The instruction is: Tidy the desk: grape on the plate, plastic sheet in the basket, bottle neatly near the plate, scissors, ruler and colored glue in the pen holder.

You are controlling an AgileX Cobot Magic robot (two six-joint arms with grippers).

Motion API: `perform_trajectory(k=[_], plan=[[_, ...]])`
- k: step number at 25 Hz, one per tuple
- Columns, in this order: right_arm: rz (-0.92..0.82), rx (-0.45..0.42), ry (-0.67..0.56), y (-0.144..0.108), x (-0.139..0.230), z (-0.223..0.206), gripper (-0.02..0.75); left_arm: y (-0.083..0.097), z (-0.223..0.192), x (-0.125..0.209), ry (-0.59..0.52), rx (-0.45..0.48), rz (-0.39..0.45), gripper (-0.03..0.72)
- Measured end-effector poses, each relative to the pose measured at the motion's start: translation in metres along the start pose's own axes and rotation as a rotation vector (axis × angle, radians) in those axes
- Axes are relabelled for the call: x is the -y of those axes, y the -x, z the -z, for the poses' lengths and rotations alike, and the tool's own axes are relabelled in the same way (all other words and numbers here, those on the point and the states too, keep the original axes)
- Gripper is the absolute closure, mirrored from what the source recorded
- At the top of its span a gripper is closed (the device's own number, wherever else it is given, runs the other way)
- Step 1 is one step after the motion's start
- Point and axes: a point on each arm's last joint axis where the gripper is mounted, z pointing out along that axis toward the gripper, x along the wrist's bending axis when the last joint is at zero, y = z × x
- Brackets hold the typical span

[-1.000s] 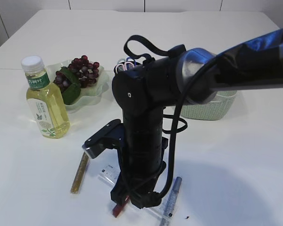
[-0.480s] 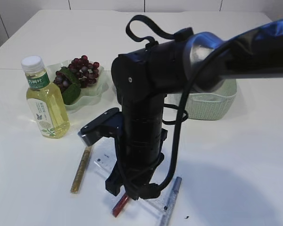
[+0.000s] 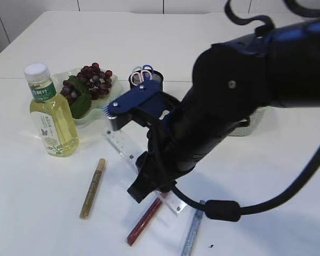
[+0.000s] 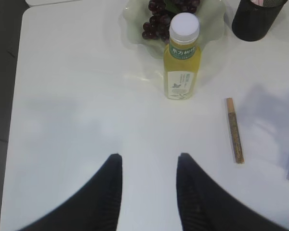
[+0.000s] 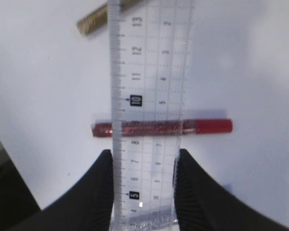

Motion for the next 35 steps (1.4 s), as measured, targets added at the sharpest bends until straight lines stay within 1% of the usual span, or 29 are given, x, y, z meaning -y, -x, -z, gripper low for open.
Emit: perform_trajectory(k=[3, 7, 9, 14, 21, 28, 35], plan=[[0.004, 0.042, 0.142, 0.001, 0.003, 0.010, 0.439, 0.000, 0.000, 0.000, 0.000, 0.000, 0.000, 0.411], [-0.016, 0.084, 0.244, 0.010, 0.003, 0.012, 0.439, 0.000, 0.000, 0.000, -0.001, 0.002, 0.001, 0.411], [-0.029, 0.108, 0.299, 0.016, 0.000, 0.014, 0.440, 0.000, 0.000, 0.000, -0.001, 0.002, 0.001, 0.411], [-0.069, 0.202, 0.505, 0.041, -0.013, 0.024, 0.440, 0.000, 0.000, 0.000, -0.001, 0.002, 0.001, 0.411], [-0.097, 0.316, 0.750, 0.065, -0.026, 0.041, 0.440, 0.000, 0.000, 0.000, -0.001, 0.002, 0.001, 0.413], [-0.121, 0.394, 0.849, 0.092, -0.040, 0.034, 0.440, 0.000, 0.000, 0.000, -0.001, 0.002, 0.001, 0.413], [-0.143, 0.449, 0.917, 0.124, -0.067, 0.020, 0.440, 0.000, 0.000, 0.000, -0.001, 0.002, 0.001, 0.419]])
